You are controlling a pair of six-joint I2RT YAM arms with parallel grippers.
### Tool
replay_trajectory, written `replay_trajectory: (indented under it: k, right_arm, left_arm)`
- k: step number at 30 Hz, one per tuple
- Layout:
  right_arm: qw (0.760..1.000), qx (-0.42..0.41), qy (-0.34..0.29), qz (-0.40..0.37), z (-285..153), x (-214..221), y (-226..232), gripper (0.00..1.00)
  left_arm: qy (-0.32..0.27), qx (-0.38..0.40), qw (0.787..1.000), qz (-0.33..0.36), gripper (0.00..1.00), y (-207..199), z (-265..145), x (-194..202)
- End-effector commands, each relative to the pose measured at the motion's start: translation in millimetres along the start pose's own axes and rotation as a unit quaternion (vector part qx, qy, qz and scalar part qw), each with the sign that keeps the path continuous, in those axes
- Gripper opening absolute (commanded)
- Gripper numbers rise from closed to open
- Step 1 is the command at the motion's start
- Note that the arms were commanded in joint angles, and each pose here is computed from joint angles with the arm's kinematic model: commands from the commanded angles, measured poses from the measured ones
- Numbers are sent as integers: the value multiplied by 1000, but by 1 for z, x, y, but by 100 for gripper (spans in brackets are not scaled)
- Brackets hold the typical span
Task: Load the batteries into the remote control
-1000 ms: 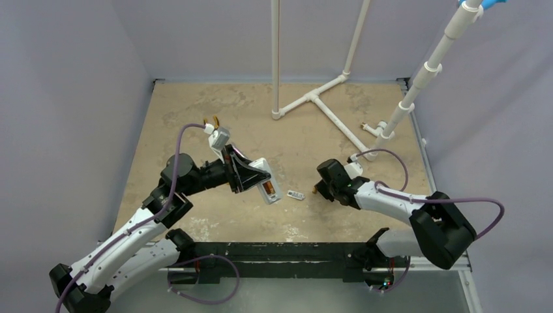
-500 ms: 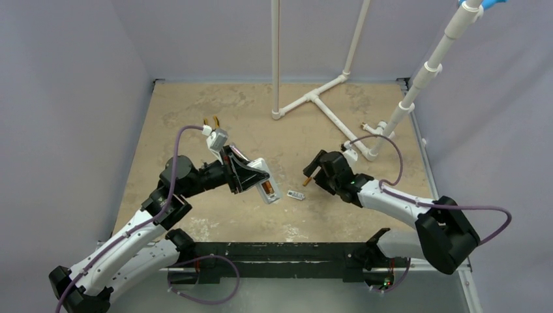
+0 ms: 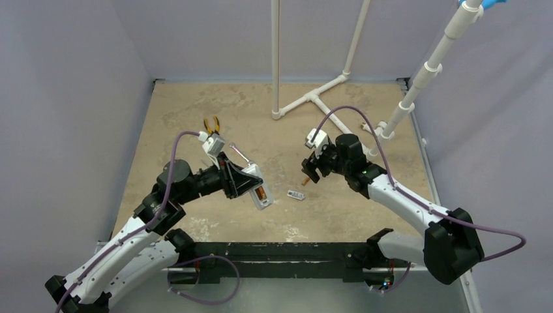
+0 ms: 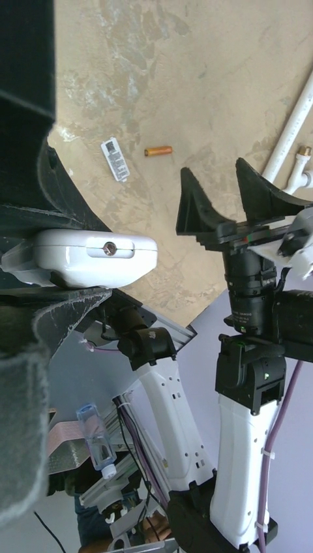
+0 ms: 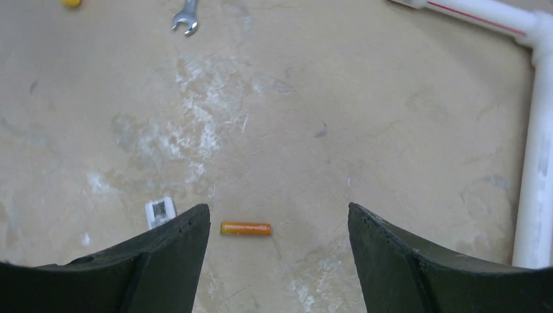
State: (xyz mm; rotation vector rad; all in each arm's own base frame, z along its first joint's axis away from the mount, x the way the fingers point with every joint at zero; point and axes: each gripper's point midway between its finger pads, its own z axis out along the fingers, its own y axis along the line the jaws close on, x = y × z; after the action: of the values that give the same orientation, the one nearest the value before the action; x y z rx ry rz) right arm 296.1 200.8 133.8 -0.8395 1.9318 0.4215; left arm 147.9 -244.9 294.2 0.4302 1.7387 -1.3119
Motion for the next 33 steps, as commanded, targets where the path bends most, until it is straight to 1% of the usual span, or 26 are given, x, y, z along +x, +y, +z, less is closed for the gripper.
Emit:
replay_trajectory:
  k: [1,2,4,5,6,7,8,9,10,11,12,13,15,16,17,18,20,21,23,26,30,33]
  right_arm:
    - [963,-131,-26,-233,0,-9,23,74]
    - [952,-160,-30,-259,-2,-9,30,74]
    - [920,-225,-55,-316,-9,-14,44,75]
    - [909,-244,-67,-333,-11,-19,46,76]
    - [906,-250,-67,-335,-9,-22,42,76]
    - [903,-261,-55,-336,-8,-20,39,76]
    - [896,-285,-28,-339,-9,-12,39,76]
    - [877,-313,-7,-363,-12,-4,39,75]
    - [868,-338,26,-364,-14,7,38,72]
    - [852,-362,65,-372,-17,18,34,66]
    - [825,-400,93,-388,-21,27,36,57]
    - [801,-443,109,-387,-30,32,42,53]
    - [777,-487,127,-378,-38,40,49,52]
    - [775,-485,135,-383,-34,45,49,47]
    - [778,-475,145,-385,-29,55,50,44]
    - [786,-459,139,-391,-22,56,48,42]
    - [808,-434,107,-384,-10,45,51,44]
    - [813,-423,94,-389,-8,39,50,45]
    - [813,-406,96,-408,-6,37,43,48]
    - [807,-390,114,-428,0,45,33,49]
    - [798,-380,120,-453,11,55,25,47]
    - [799,-371,122,-457,19,59,22,47]
  left_arm:
    - [-15,-10,1000,22,0,-5,-9,-12]
    - [-14,-13,1000,22,0,-4,-10,-11]
    - [-11,-19,1000,19,0,-1,-11,-8]
    - [-8,-22,1000,18,0,-1,-12,-7]
    - [-5,-24,1000,17,0,0,-12,-6]
    - [-3,-25,1000,15,0,1,-12,-5]
    - [-1,-27,1000,14,0,2,-12,-3]
    - [-2,-29,999,13,0,2,-13,-3]
    - [-2,-34,999,11,0,5,-13,-2]
    - [-6,-39,999,8,0,8,-13,-1]
    - [-9,-45,999,7,0,11,-13,0]
    - [-14,-51,999,4,0,15,-12,0]
    - [-22,-60,998,2,0,20,-11,0]
    - [-26,-63,998,0,0,23,-11,0]
    - [-32,-63,998,-3,0,23,-10,-1]
    - [-35,-63,997,-6,0,24,-9,-2]
    - [-40,-62,997,-8,0,23,-9,-3]
    - [-41,-62,997,-9,0,23,-9,-3]
    - [-41,-65,997,-7,0,25,-10,-2]
    - [-34,-69,997,-3,0,26,-9,-1]
    - [-28,-68,997,-3,0,26,-8,0]
    - [-26,-69,997,-6,0,27,-8,2]
